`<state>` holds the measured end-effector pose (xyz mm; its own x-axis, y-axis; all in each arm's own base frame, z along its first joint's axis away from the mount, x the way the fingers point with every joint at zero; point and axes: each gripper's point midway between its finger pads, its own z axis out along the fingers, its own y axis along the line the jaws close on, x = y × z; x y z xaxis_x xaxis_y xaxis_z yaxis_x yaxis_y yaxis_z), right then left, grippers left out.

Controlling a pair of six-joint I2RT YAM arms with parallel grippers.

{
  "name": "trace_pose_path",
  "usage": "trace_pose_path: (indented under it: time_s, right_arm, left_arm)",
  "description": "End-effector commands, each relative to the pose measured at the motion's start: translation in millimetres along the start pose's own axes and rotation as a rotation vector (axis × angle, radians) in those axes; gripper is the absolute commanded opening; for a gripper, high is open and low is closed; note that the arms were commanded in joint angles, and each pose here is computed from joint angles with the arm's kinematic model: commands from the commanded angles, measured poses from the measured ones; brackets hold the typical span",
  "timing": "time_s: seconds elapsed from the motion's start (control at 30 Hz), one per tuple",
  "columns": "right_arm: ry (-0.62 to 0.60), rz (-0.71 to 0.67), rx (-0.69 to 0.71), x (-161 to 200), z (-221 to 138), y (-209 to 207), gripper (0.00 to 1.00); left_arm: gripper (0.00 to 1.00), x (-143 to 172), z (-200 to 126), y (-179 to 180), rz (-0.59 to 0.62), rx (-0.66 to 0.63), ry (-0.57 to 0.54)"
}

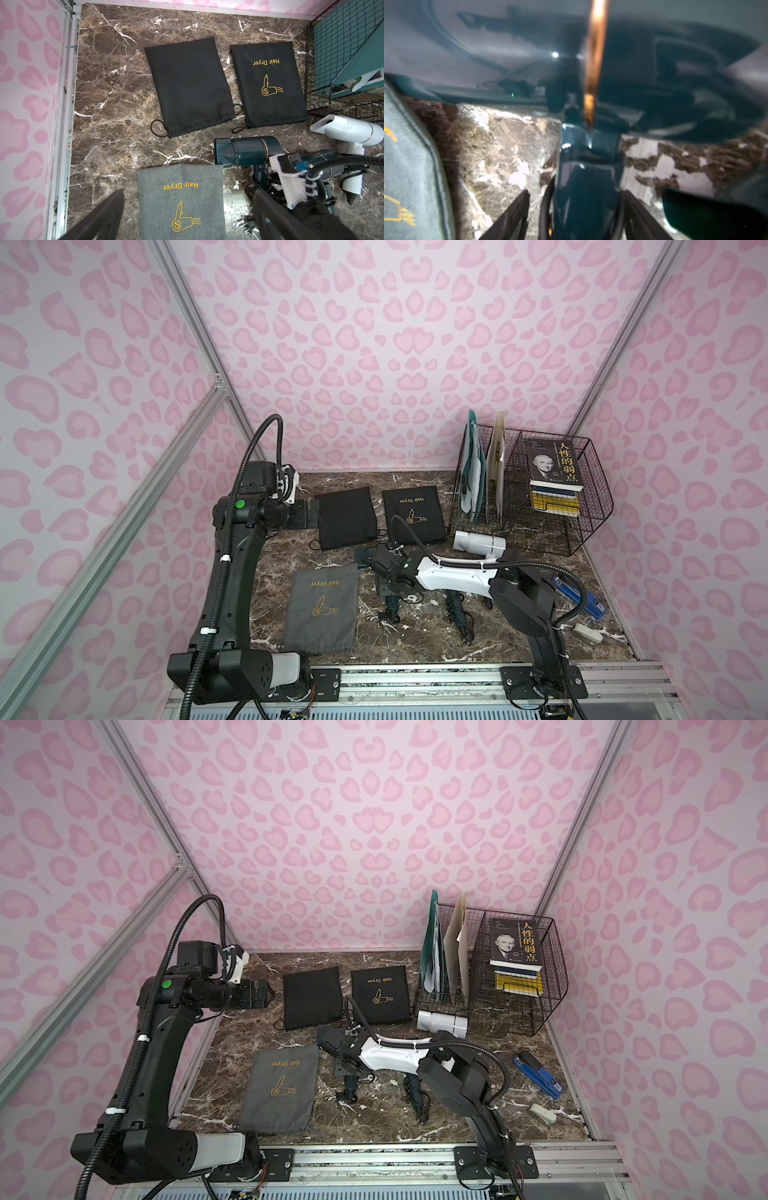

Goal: Pack away hair dryers
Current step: Pick up the hair dryer from the center of the board.

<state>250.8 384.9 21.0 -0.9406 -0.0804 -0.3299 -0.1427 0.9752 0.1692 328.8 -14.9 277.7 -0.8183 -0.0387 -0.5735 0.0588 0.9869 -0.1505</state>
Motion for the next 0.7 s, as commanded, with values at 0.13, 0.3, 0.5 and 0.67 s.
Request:
trace_pose_path:
  time_s: [0.13, 0.3, 0.5, 0.67]
  right_arm:
    - [0.042, -0.040, 0.063, 13.8, 11.5, -14.7, 0.54]
    - [0.041, -0.046, 0.077, 16.7, 14.1, -18.5, 0.49]
    - [0.027, -0.049, 0.082, 15.5, 13.1, -23.6, 0.31]
    - [0.004, -0.065, 0.051, 9.5, 5.7, -18.1, 0.18]
  left_arm:
    - [0.99, 0.7, -0.1, -6.5, 0.009, 0.039, -0.005]
    - [0.99, 1.1, -2.5, -11.8, -0.016, 0.068, 0.003]
    - [0.99, -2.6, -8.3, -20.3, -0.006, 0.112, -0.004]
    - [0.99, -7.9, -15.5, -27.0, 0.017, 0.144, -0.023]
